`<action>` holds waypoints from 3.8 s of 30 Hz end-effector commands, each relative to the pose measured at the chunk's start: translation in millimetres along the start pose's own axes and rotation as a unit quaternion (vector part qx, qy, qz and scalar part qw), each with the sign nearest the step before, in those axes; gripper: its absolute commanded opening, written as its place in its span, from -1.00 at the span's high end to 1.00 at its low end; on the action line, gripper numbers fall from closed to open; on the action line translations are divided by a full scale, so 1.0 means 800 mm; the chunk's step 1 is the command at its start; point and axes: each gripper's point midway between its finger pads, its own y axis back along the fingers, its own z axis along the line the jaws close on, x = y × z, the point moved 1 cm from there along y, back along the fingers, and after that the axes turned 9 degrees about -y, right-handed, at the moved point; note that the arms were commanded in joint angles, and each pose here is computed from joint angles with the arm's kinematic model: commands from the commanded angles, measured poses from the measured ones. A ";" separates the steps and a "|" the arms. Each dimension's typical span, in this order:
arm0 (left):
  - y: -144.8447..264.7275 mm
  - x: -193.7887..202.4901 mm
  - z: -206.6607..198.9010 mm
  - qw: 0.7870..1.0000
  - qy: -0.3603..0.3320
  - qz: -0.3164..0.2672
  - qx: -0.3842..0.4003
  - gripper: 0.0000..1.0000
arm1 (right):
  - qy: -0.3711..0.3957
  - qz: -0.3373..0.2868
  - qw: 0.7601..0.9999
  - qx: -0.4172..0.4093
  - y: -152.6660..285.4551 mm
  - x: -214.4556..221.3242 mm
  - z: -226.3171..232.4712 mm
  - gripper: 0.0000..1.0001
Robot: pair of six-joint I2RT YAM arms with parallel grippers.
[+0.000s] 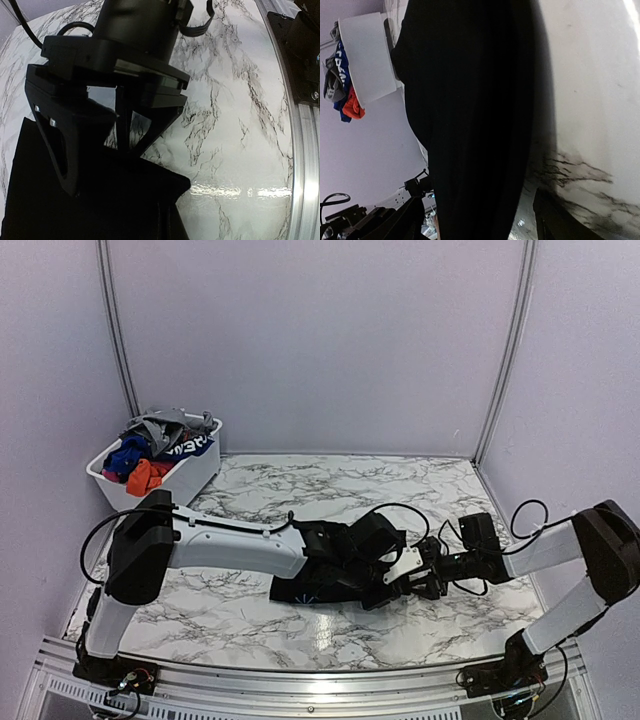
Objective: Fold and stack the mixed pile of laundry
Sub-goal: Pick up the square-folded T-shirt from the center of the board, then turn over the square-folded T-shirt at the center of the board.
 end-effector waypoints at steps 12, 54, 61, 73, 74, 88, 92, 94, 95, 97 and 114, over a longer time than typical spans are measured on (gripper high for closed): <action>0.044 -0.038 0.003 0.999 -0.014 -0.052 -0.007 1.00 | -0.002 0.042 0.999 -0.034 -0.047 -0.026 0.028 -0.18; 0.176 0.114 0.105 0.960 0.216 0.067 -0.165 -0.98 | 0.213 -0.216 0.801 0.516 0.257 -0.196 0.054 1.00; 0.197 0.146 0.108 0.952 0.231 0.094 -0.178 -0.98 | 0.223 -0.307 0.656 0.652 0.359 -0.235 0.104 1.00; 0.220 0.196 0.116 0.936 0.255 0.127 -0.206 -0.98 | 0.372 -0.191 0.679 0.603 0.122 -0.226 0.180 1.00; 0.223 0.199 0.118 0.934 0.258 0.128 -0.211 -0.98 | 0.383 -0.168 0.684 0.597 0.086 -0.215 0.175 1.00; 0.260 0.225 0.103 0.921 0.314 0.092 -0.214 -0.98 | 0.413 0.043 0.805 0.423 -0.217 -0.046 0.135 1.00; 0.277 0.222 0.095 0.920 0.325 0.059 -0.212 -0.98 | 0.398 0.089 0.863 0.299 -0.253 -0.006 0.172 0.98; 0.285 0.220 0.094 0.917 0.332 0.046 -0.217 -0.98 | 0.400 0.125 0.883 0.212 -0.263 0.023 0.207 0.77; 0.288 0.218 0.094 0.917 0.333 0.041 -0.218 -0.98 | 0.402 0.143 0.889 0.169 -0.262 0.037 0.228 0.57; 0.291 0.218 0.096 0.914 0.338 0.036 -0.221 -0.98 | 0.414 0.163 0.892 0.082 -0.243 0.060 0.282 0.08; 0.196 0.151 0.142 0.902 0.403 0.020 -0.154 -0.98 | 0.354 0.035 0.921 0.157 -0.138 -0.128 0.165 0.23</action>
